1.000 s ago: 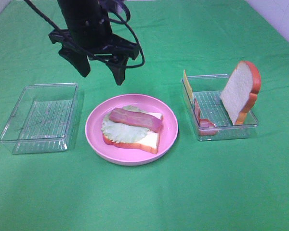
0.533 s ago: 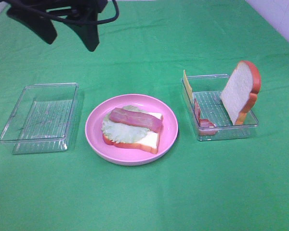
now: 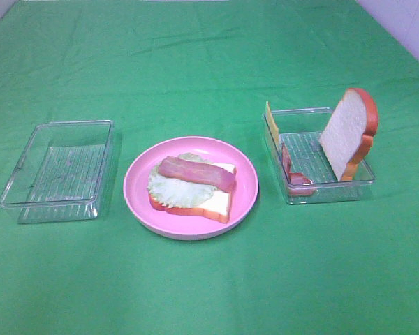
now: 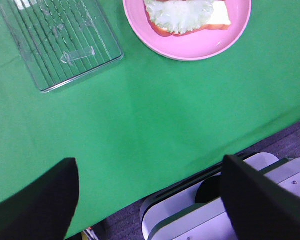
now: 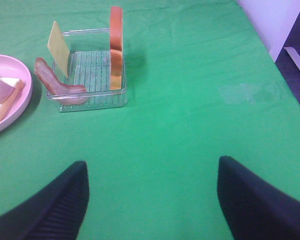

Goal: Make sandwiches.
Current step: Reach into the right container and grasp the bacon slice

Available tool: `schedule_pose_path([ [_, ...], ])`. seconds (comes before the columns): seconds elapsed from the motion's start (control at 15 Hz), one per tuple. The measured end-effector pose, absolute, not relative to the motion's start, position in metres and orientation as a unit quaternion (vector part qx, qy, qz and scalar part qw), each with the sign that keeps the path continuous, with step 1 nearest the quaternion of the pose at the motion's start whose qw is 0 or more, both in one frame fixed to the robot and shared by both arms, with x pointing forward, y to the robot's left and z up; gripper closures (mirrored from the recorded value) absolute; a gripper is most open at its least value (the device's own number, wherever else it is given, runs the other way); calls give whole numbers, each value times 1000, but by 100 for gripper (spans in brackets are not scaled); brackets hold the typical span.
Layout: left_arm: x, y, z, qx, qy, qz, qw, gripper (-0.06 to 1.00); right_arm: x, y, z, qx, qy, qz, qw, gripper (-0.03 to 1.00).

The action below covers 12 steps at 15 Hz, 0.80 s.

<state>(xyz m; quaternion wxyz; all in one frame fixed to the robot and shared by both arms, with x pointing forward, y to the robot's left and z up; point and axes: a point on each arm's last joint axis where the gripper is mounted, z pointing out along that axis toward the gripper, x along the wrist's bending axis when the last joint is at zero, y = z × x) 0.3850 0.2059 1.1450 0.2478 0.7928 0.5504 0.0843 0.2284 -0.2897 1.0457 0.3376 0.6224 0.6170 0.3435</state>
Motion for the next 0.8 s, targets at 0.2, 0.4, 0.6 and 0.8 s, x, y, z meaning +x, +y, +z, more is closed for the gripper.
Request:
schedule_pose_path([
  [0.2, 334, 238, 1141, 787, 532, 108, 295, 21, 228, -290, 1046, 622, 617, 344, 338, 28],
  [0.4, 285, 268, 1111, 778, 513, 131, 337, 21, 228, -290, 1046, 622, 617, 344, 338, 28],
  [0.6, 263, 282, 1082, 763, 499, 153, 382, 21, 228, -290, 1046, 622, 617, 344, 338, 28],
  [0.8, 244, 295, 1061, 746, 484, 174, 424, 21, 228, -290, 1046, 622, 617, 344, 338, 28],
])
